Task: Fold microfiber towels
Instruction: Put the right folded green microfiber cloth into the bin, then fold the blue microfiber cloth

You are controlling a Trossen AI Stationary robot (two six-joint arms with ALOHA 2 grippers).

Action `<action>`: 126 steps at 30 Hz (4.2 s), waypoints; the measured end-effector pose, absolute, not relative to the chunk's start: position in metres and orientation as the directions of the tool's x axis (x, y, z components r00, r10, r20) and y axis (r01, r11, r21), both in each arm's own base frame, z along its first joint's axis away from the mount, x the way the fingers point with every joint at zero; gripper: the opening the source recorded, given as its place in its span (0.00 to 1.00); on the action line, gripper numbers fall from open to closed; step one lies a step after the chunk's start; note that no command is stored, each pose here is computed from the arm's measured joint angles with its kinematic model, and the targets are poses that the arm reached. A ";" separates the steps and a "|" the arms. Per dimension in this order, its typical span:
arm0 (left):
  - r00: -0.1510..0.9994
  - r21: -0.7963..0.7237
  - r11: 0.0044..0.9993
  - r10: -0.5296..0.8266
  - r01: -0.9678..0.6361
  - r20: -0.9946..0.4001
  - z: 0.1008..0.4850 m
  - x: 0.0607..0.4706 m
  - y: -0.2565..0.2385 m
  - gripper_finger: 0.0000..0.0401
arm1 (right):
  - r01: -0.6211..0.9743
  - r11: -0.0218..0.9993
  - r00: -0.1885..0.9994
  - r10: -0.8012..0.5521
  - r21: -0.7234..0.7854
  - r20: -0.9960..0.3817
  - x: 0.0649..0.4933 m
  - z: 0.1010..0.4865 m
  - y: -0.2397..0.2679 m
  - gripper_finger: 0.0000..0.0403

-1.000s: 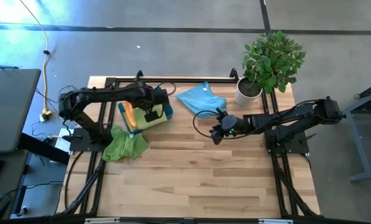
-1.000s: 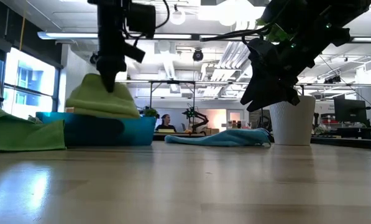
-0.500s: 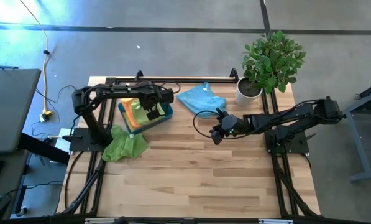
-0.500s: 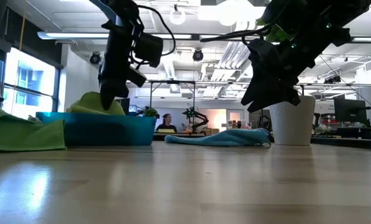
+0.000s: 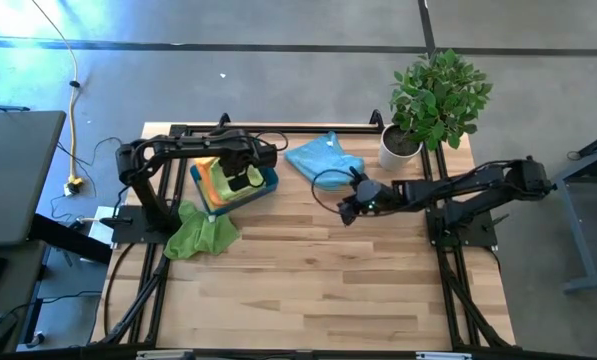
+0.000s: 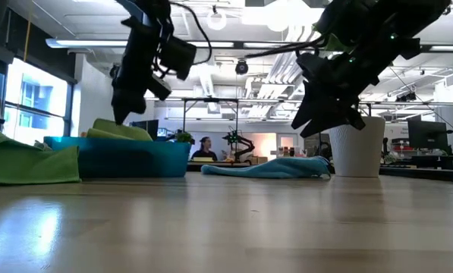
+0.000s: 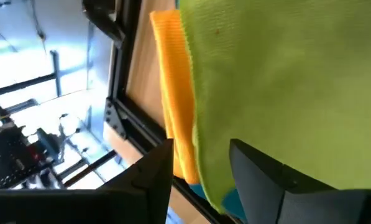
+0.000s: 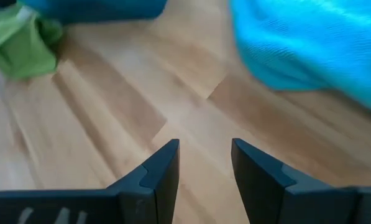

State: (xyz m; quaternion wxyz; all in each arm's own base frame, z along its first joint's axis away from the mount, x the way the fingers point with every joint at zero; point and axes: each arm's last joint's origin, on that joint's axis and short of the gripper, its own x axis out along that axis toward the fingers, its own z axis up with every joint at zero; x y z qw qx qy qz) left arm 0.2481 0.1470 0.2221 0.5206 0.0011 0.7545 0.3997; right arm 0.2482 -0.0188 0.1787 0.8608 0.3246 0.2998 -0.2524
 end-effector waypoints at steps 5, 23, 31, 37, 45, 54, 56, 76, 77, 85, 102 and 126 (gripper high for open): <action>-0.292 0.524 0.748 0.437 -0.408 -0.851 0.259 0.255 0.128 0.37 | 0.683 0.612 0.674 -0.319 0.399 -0.666 0.247 0.180 -0.036 0.34; 0.486 0.066 0.831 0.386 -0.553 -0.784 0.365 0.235 0.056 0.35 | 0.804 0.578 0.491 -0.510 0.142 -0.706 0.278 0.147 -0.088 0.34; 0.569 -0.007 0.851 0.346 -0.525 -0.746 0.367 0.247 0.035 0.35 | 0.777 0.610 0.462 -0.382 0.157 -0.801 0.296 0.117 -0.095 0.34; 0.606 -0.065 0.852 0.314 -0.519 -0.731 0.368 0.253 0.020 0.35 | 0.690 0.692 0.491 -0.236 0.210 -0.839 0.303 0.114 -0.068 0.34; 0.675 -0.178 0.845 0.258 -0.505 -0.691 0.370 0.260 -0.004 0.35 | 0.493 0.787 0.527 0.069 0.371 -0.847 0.301 0.130 -0.006 0.34; 0.706 -0.260 0.846 0.177 -0.465 -0.686 0.357 0.282 -0.038 0.35 | 0.351 0.837 0.462 0.236 0.420 -0.855 0.278 0.153 0.065 0.34; 0.707 -0.264 0.853 0.161 -0.451 -0.688 0.354 0.286 -0.045 0.35 | 0.319 0.843 0.481 0.251 0.434 -0.840 0.273 0.162 0.076 0.34; 0.624 -0.080 0.996 -0.032 -0.050 -0.781 0.282 0.355 -0.061 0.34 | 0.314 0.910 0.412 0.126 0.271 -0.902 0.205 0.162 0.107 0.34; 0.605 -0.084 0.995 -0.040 -0.045 -0.795 0.276 0.358 -0.058 0.34 | 0.317 0.908 0.410 0.128 0.273 -0.903 0.203 0.160 0.107 0.34; 0.523 -0.146 0.988 -0.145 0.041 -0.840 0.244 0.376 -0.033 0.34 | 0.132 0.986 0.456 0.034 0.106 -0.889 0.191 0.152 0.097 0.34; 0.592 -0.072 0.994 -0.107 0.081 -0.799 0.241 0.386 0.028 0.34 | 0.043 0.997 0.615 0.021 0.061 -0.788 0.188 0.115 0.086 0.34; 0.526 -0.041 0.998 -0.061 0.051 -0.848 0.133 0.417 0.102 0.34 | 0.101 0.965 0.665 0.115 0.241 -0.738 0.200 0.111 0.091 0.01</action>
